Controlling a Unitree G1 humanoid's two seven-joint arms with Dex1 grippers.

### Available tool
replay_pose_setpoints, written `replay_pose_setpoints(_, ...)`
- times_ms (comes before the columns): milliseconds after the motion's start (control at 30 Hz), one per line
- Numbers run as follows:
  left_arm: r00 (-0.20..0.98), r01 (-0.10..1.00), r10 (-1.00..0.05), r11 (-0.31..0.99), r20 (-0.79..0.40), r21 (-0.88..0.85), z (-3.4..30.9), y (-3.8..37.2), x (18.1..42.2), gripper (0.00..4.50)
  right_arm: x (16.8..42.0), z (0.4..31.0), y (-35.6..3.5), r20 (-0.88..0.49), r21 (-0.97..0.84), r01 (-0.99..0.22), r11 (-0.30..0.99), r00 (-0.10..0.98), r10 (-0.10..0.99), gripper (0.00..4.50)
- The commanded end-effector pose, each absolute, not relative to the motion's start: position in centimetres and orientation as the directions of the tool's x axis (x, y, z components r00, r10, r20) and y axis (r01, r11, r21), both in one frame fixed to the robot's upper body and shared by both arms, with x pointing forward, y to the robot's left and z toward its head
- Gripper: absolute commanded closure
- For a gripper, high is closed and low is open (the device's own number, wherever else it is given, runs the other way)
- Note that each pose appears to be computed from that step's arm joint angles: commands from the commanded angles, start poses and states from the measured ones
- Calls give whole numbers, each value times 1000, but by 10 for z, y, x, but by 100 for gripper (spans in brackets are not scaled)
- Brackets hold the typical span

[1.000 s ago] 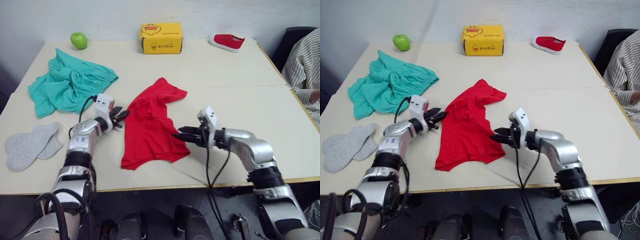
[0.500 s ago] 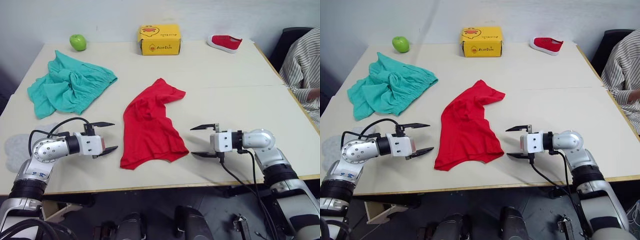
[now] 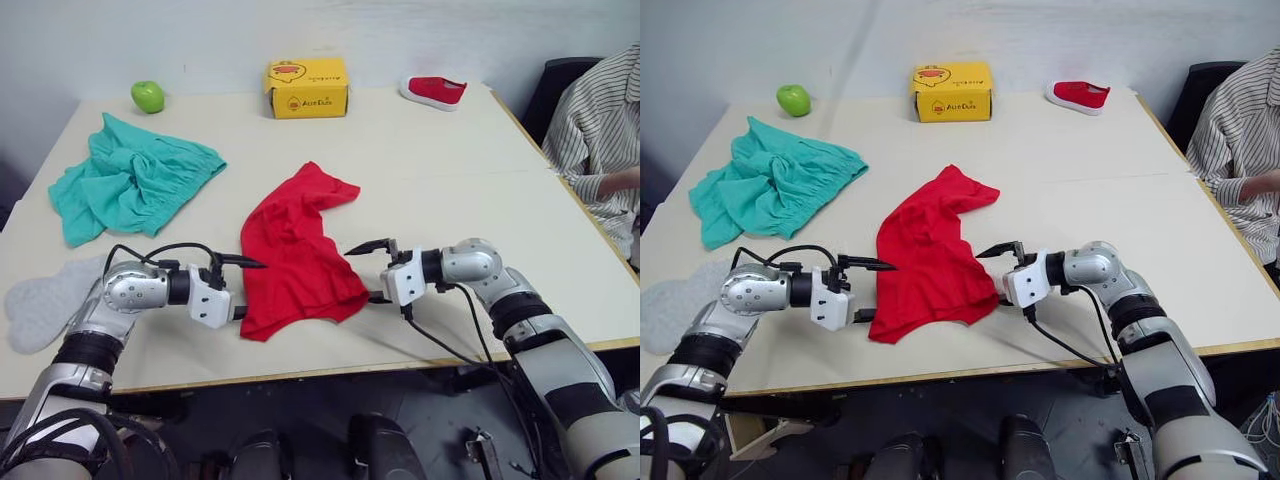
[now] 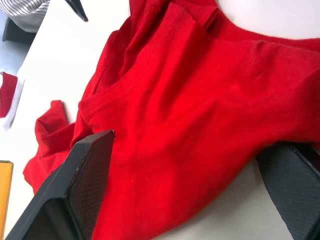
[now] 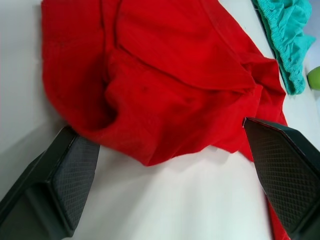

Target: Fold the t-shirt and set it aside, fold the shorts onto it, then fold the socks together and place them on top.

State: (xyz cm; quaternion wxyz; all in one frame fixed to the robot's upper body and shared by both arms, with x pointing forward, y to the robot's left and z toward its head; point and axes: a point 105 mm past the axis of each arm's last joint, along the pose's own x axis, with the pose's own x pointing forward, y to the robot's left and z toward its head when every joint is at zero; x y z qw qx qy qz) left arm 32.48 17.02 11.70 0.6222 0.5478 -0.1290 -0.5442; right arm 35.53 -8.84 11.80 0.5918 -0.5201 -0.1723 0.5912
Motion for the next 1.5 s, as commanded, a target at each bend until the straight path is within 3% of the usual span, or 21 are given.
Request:
replay_pose_setpoints(33,343,579,-795,-240,-500,779,98,169,326,0,353,96,-79,-483,-778,-551,-303,215,849,18)
replay_pose_setpoints(133,330,583,-792,-256,-513,771,95,167,327,58,356,97,-76,-477,-783,-548,-295,225,849,79)
replay_pose_setpoints(467,291,568,-814,-276,-503,776,89,148,330,392,359,102,-84,-463,-780,-570,-258,248,851,435)
replay_pose_setpoints(533,302,571,-818,-256,-489,780,91,147,333,448,358,105,-85,-446,-781,-577,-239,247,860,450)
replay_pose_setpoints(667,313,608,-841,-180,-442,773,97,144,336,448,356,113,-89,-406,-779,-598,-191,248,880,450)
replay_pose_setpoints(900,233,733,-921,-46,-313,679,122,141,311,448,337,128,-119,-436,-708,-689,-156,253,864,450)
replay_pose_setpoints(1233,172,786,-951,-24,-256,618,134,133,260,448,262,109,-152,-657,-430,-890,-149,196,728,450)
replay_pose_setpoints(1367,162,806,-934,-61,-319,589,121,131,242,448,224,98,-139,-694,-287,-949,-131,112,711,450)
replay_pose_setpoints(1500,145,826,-915,-97,-376,555,111,134,226,448,201,91,-136,-732,-179,-977,-118,52,680,450)
